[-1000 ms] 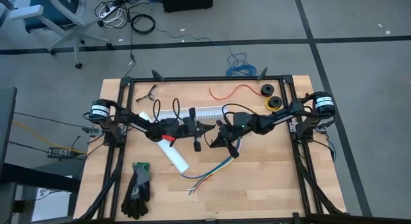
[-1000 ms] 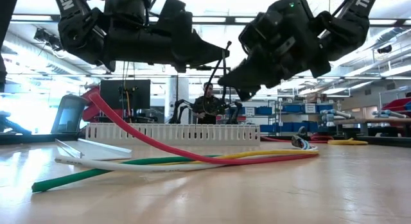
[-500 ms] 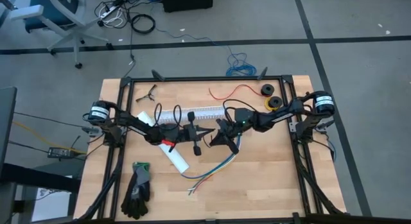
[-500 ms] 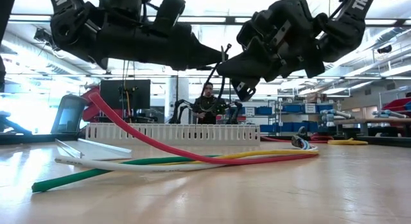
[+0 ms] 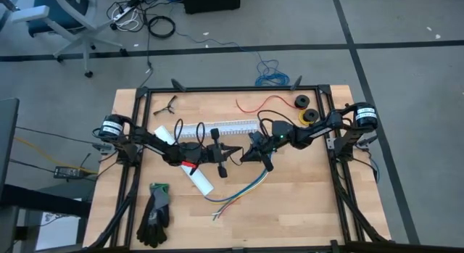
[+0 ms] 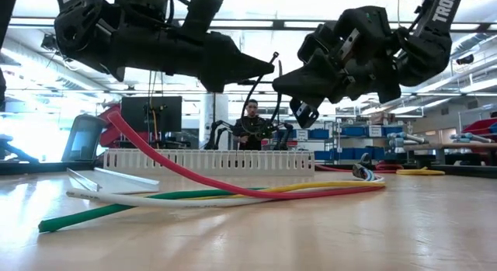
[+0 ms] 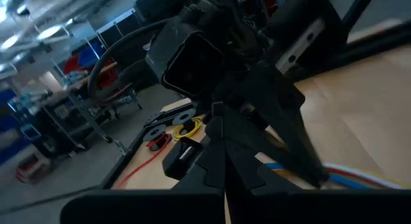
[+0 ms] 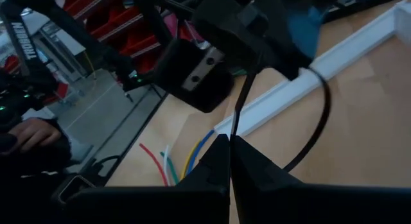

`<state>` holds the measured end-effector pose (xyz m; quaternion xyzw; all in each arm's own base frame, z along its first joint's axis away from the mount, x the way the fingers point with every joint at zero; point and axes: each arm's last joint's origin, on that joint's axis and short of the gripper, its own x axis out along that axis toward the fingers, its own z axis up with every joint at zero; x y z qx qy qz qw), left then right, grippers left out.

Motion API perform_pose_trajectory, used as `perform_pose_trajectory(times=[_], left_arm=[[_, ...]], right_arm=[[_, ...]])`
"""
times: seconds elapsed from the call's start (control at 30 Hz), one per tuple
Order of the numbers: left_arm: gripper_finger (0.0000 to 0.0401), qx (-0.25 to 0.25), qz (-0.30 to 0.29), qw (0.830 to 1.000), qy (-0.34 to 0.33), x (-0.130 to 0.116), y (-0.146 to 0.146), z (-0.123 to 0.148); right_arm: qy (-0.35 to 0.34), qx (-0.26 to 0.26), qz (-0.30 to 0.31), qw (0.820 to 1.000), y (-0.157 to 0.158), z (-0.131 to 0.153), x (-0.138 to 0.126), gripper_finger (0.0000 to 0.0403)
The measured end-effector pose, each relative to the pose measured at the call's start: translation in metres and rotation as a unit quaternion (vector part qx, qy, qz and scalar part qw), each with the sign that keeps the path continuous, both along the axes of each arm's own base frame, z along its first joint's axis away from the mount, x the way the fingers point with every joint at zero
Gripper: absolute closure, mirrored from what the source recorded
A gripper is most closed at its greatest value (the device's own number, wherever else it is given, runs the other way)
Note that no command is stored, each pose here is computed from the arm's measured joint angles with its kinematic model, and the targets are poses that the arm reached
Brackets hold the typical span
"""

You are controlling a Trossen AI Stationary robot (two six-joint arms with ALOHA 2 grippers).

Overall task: Ziptie cables
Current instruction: Prepare the black zip tie

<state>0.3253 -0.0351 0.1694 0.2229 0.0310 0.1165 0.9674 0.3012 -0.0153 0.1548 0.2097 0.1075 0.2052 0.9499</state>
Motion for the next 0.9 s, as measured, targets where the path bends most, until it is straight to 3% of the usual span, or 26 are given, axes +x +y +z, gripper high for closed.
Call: perform_pose_trajectory(times=[0.1,0.37,0.9], left_arm=[[0.0401,0.032,-0.002,0.999,0.008,-0.0001,-0.0012,0.0000],[0.0401,0.049,0.003,0.999,0.015,0.0002,0.0018,-0.0006],[0.0401,0.049,0.007,0.999,0.019,0.0005,0.0052,-0.0012]], right_arm=[[0.000,0.001,0.005,1.000,0.0003,0.0000,-0.0001,0.0403],[0.000,0.002,0.015,1.000,0.0009,0.0000,-0.0004,0.0403],[0.019,-0.001,0.008,1.000,-0.0059,0.0020,0.0057,0.0403]])
